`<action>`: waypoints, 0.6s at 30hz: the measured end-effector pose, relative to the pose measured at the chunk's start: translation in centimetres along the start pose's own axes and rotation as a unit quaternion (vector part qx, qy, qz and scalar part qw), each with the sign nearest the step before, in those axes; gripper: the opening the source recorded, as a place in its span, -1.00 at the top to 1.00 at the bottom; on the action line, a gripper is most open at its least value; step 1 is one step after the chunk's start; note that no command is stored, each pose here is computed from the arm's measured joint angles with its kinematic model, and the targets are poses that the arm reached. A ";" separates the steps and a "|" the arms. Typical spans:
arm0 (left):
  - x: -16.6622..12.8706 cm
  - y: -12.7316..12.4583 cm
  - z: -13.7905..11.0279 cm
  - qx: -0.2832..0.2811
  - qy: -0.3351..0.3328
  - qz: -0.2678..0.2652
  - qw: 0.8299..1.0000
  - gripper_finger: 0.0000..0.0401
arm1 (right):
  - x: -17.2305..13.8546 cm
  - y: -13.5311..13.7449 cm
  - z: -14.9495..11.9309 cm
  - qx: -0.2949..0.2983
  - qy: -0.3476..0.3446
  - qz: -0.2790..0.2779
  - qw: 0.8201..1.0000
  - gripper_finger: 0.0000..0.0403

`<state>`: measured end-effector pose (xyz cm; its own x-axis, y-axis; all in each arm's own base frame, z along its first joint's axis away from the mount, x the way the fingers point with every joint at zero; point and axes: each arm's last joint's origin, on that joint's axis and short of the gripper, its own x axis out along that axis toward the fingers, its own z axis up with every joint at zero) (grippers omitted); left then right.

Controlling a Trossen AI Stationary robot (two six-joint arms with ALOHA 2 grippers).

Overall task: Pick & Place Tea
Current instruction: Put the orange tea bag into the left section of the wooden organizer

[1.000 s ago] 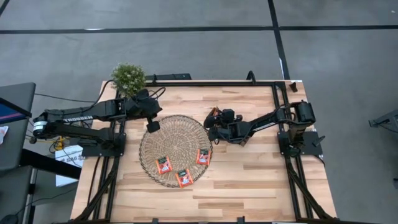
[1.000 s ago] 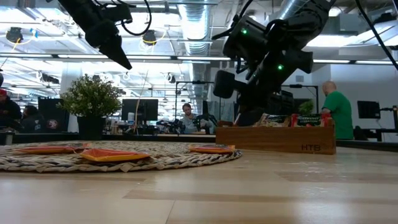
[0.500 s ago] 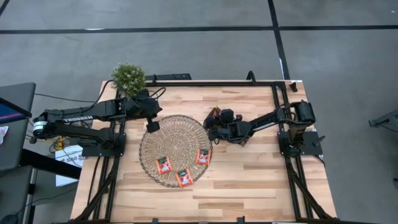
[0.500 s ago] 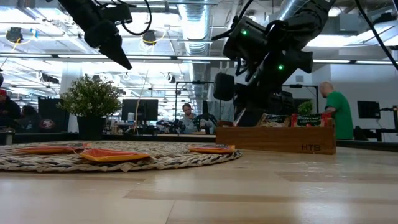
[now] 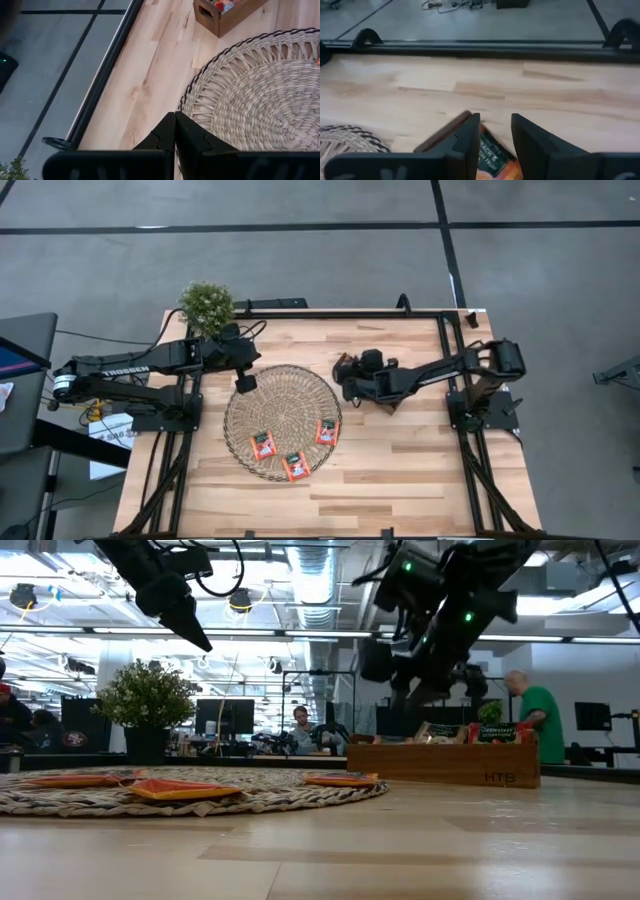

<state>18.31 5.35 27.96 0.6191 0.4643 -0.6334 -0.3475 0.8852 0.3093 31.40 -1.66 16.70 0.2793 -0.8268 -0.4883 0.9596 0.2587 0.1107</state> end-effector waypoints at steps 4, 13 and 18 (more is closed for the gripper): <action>0.0 0.0 0.0 -0.001 -0.002 0.000 1.000 1.00 | -0.8 0.1 1.4 -0.011 -0.011 0.020 1.000 0.51; 0.0 0.0 0.1 -0.002 -0.003 0.000 1.000 1.00 | -3.7 0.4 5.2 -0.069 -0.045 0.071 0.994 0.52; 0.0 -0.2 -0.1 -0.007 0.001 -0.029 1.000 1.00 | -7.4 0.9 7.2 -0.122 -0.034 0.170 0.977 0.52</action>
<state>18.31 5.19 27.86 0.6365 0.4130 -0.6514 -0.3214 0.9098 0.2627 30.43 1.10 26.70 0.5894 -0.7017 -0.4003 0.7769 0.6282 0.0426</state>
